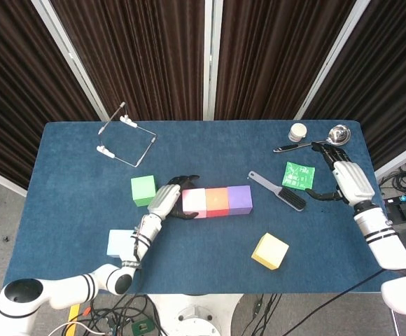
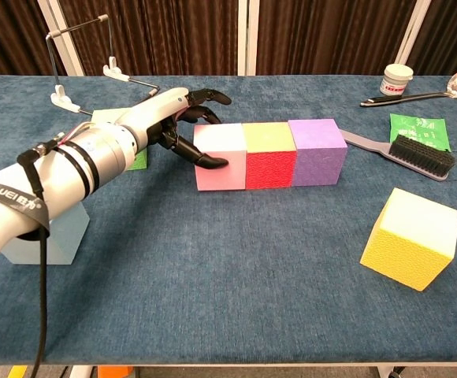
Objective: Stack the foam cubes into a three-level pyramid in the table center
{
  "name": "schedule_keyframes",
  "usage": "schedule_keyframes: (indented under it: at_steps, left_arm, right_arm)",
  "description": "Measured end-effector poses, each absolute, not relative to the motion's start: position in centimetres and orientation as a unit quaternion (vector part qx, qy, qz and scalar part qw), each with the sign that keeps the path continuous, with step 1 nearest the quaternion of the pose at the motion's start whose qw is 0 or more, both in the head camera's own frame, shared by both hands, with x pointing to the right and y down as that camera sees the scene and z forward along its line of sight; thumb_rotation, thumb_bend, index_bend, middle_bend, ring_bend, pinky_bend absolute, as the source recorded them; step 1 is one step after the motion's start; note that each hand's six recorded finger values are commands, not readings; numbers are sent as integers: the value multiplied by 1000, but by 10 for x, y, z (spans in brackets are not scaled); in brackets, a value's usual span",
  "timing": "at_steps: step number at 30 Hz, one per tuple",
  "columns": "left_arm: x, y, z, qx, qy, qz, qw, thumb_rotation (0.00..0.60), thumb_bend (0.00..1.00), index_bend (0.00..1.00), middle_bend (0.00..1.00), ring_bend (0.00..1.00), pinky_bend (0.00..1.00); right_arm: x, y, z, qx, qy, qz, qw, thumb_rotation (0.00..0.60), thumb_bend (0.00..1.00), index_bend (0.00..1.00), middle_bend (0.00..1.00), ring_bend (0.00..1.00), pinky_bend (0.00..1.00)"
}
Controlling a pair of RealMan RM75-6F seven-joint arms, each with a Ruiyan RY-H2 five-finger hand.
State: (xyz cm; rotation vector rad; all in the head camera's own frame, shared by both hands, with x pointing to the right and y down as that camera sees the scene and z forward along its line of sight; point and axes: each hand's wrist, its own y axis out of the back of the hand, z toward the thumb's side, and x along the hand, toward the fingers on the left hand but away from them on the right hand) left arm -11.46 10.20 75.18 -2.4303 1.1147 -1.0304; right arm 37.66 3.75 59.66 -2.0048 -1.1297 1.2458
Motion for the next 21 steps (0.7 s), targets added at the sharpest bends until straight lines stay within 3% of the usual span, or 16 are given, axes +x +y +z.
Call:
schedule_keyframes:
  at_steps: [5,21]
  left_arm:
    - [-114,102,751,-841,386,-354,138,600,204,131,203,89,96]
    - [-111,112,744,-849,378,-341,142,600,191,128,184,87,95]
  right_arm:
    - [376,37,596,-740,-415,460,261,600,132,0,124,0,0]
    - [376,38,598,-740,-413,462,261,600,132,0,123,0,0]
